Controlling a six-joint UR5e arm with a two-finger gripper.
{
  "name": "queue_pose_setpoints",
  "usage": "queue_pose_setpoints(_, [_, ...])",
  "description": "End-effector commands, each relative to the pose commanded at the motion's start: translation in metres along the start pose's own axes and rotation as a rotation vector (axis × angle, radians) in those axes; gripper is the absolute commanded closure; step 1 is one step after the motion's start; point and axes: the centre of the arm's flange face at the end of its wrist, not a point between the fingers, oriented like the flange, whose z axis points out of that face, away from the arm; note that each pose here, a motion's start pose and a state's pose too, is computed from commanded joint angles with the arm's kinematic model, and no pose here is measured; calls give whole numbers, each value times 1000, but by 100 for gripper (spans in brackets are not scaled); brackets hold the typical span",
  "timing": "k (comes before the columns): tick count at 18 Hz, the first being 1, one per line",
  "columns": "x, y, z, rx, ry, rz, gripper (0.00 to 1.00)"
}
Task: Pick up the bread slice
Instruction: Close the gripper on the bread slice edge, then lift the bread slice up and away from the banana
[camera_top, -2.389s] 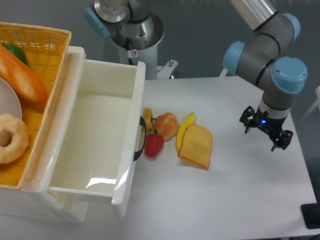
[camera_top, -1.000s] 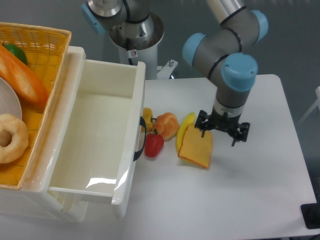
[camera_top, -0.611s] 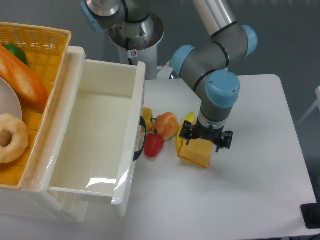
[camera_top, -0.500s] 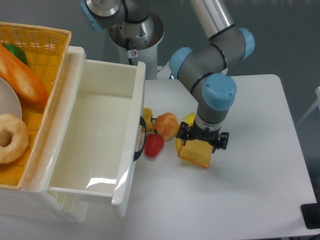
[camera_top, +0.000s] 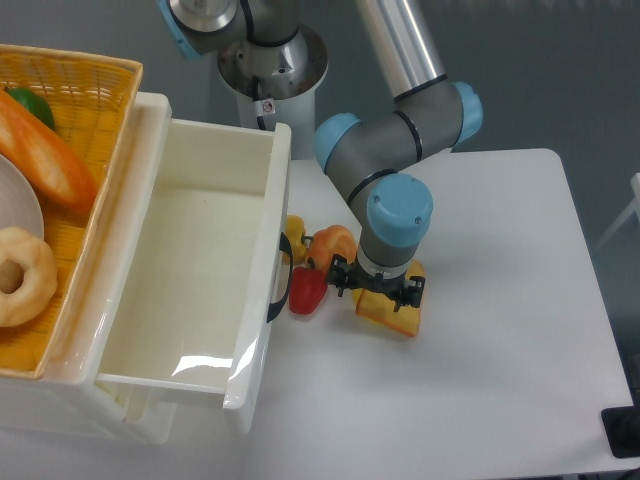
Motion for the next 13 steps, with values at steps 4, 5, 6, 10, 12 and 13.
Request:
queue_pose_setpoints(4, [-1,-1,4,-7,2,-2,18])
queue_pose_setpoints(5, [-1,-1,3,-5,1,-2,22])
queue_pose_setpoints(6, [-2,-1,3,-4,0,0,27])
queue_pose_setpoints(10, [-3,-2,0,1,-1,0,48])
queue_pose_setpoints(12, [-6,-2,-4,7,-6,0,67])
queue_pose_setpoints(13, [-7,-2,-6,9,-8,-1,76])
